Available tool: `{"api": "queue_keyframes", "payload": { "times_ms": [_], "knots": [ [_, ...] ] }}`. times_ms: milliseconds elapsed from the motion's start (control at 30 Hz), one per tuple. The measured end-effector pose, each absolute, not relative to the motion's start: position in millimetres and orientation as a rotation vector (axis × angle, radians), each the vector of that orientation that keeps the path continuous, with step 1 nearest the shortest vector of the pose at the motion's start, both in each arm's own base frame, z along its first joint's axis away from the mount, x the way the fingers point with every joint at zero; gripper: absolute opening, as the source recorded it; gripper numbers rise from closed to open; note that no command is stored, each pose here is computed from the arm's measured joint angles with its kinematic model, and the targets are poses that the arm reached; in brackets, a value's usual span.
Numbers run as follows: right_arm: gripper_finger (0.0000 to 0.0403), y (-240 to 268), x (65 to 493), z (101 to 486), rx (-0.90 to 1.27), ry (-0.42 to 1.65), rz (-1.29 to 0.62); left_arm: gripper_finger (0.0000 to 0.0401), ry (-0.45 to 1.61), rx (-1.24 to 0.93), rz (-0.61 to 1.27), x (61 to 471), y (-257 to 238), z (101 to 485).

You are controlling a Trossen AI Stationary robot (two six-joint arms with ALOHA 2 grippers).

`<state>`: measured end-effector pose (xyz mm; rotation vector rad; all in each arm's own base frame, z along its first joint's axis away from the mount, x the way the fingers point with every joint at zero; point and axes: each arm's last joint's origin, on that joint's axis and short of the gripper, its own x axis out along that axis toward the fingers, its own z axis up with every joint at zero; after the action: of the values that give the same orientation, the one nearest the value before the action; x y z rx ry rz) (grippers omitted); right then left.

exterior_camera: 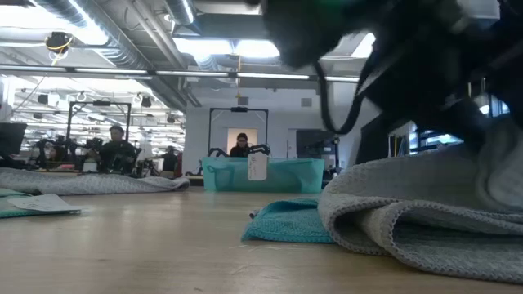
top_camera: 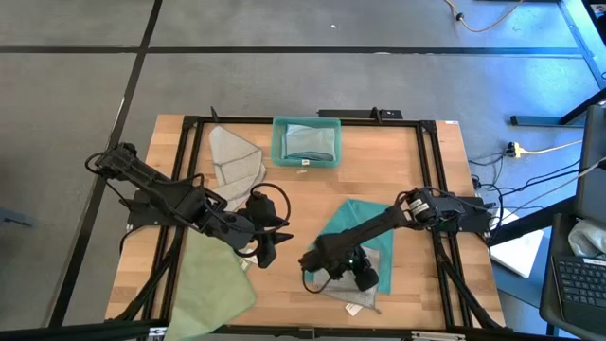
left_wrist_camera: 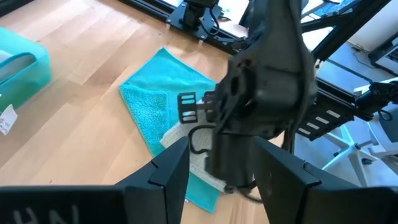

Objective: Fold microfiber towels
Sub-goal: Fold the gray towel

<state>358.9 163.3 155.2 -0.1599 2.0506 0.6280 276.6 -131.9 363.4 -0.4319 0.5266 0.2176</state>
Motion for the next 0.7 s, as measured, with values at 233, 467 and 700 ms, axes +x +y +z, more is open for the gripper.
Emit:
{"api": "queue_keyframes", "payload": {
  "times_ms": [233, 467, 700],
  "knots": [
    [0.0084, 168, 333, 178, -0.172, 2.047, 0.588, 0.0160, 0.524, -0.424, 0.222, 276, -132, 363],
    [0.0084, 164, 316, 190, -0.116, 1.952, 0.474, 0.0160, 0.514, -0.420, 0.245, 278, -128, 364],
    [0.0113, 160, 308, 178, -0.075, 1.958, 0.409, 0.0160, 0.518, -0.425, 0.240, 278, -128, 364]
  ]
}}
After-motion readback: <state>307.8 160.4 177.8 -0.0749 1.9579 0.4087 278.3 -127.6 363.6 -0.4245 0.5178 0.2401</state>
